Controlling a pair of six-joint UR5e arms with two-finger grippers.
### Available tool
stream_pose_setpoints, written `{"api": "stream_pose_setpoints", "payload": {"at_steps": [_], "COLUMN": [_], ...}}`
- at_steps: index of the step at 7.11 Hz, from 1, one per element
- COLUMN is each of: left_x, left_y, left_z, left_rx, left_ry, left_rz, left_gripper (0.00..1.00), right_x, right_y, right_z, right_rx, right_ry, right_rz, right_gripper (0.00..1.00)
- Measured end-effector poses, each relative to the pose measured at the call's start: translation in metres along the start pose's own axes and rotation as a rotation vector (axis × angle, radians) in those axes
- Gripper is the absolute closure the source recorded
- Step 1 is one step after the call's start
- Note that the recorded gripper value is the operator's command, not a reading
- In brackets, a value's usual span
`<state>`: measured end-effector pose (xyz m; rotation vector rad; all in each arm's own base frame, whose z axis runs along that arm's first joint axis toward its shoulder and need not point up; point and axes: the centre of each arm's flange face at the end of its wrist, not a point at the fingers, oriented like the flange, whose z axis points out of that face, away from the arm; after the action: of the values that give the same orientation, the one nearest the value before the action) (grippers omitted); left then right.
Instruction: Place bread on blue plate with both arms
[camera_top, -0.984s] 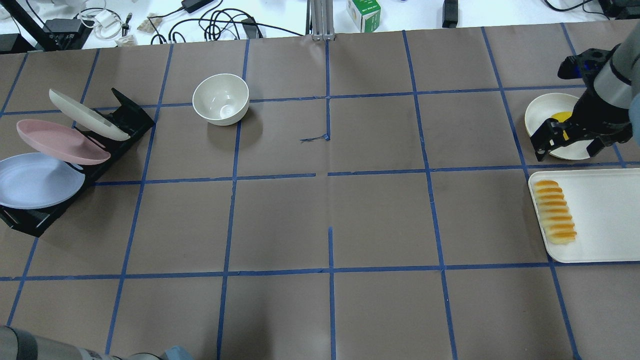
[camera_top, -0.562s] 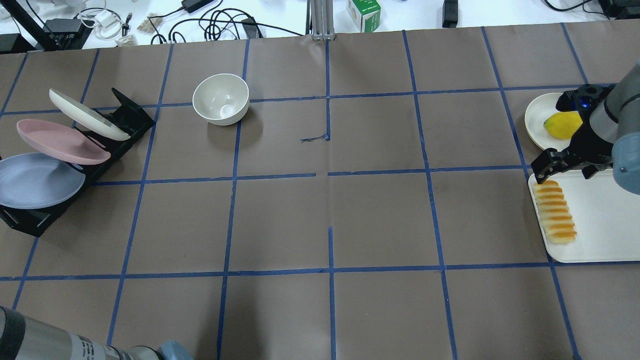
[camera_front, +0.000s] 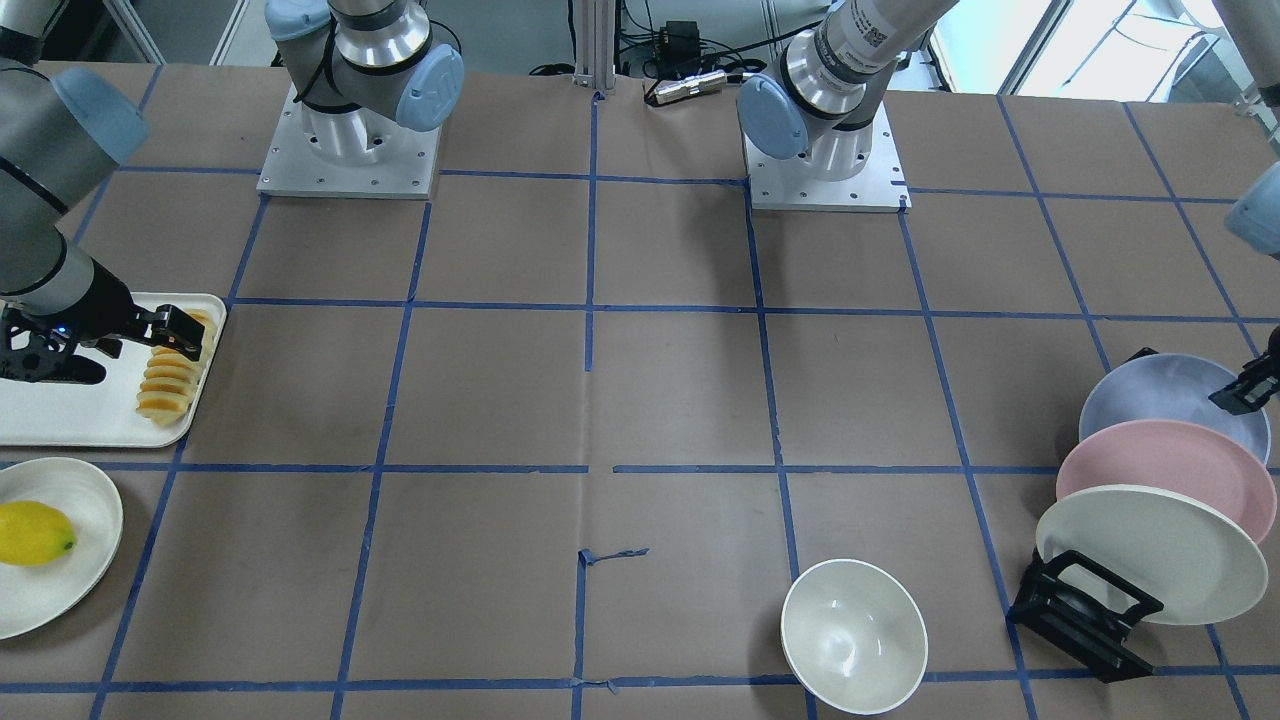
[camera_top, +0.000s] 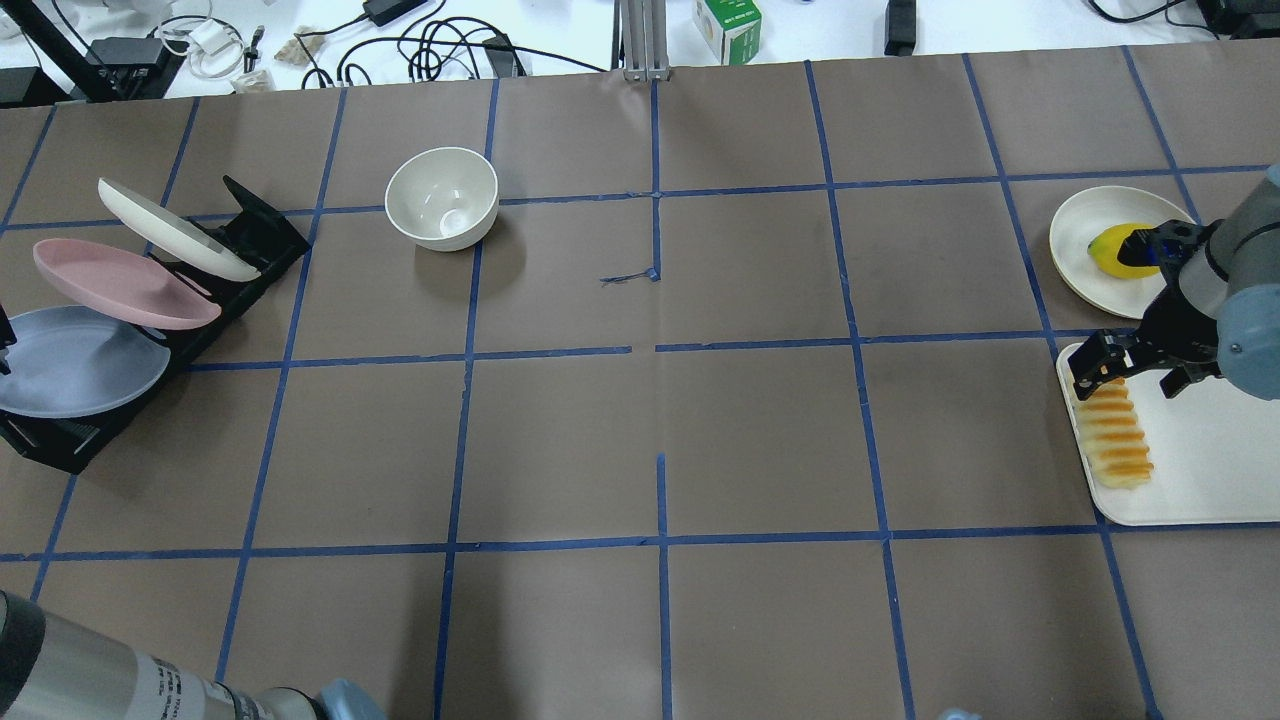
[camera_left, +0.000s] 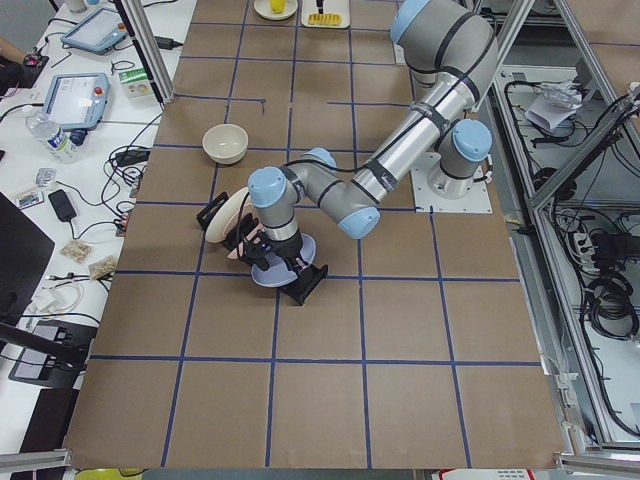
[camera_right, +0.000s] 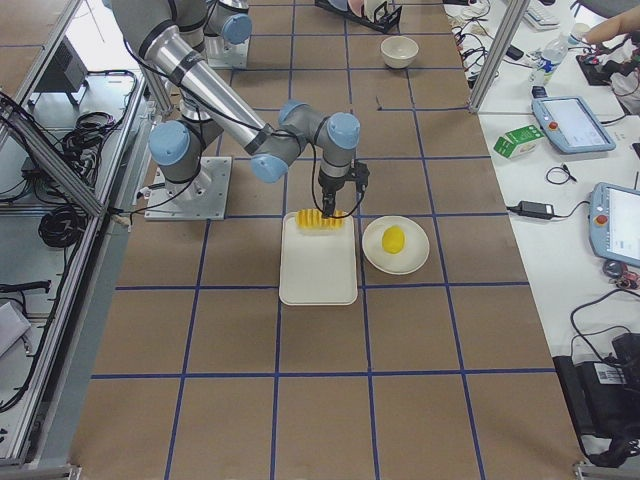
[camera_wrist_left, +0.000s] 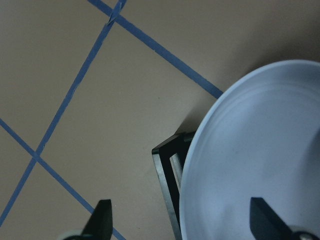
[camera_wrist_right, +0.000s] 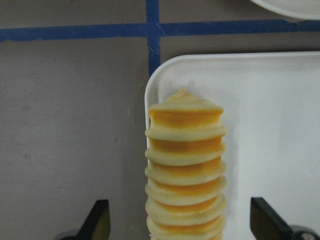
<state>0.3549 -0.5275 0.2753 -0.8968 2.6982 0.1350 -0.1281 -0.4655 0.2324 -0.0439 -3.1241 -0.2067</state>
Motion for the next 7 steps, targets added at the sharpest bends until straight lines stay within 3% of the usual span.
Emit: {"api": "stream_pose_setpoints", "payload": {"at_steps": [4,5,6,7], "left_x": [-0.006,-0.010,-0.018,-0.028], "left_y": [0.000,0.004,0.013,0.029], "left_z": [-0.015,-0.028,-0.050,-0.075], "left_rx": [0.016,0.022,-0.002,-0.075], "left_ry": [0.008,0.006,-0.009,-0.044], "left_rz": [0.003,0.008,0.029,0.067], "left_gripper": [1.00,1.00,1.00,1.00], "right_x": [0.011,0.011,0.012,0.012], "right_y": [-0.004,-0.004,-0.005,-0.006], "right_z": [0.028,0.033,0.036,0.041], "right_rx": [-0.042,-0.050,-0.057,-0.064], "right_ry": [-0.027,-0.032,-0.035,-0.039], "right_rz": [0.019,0.021,0.023,0.028], "right_gripper": [0.00,0.05,0.23,0.69]}}
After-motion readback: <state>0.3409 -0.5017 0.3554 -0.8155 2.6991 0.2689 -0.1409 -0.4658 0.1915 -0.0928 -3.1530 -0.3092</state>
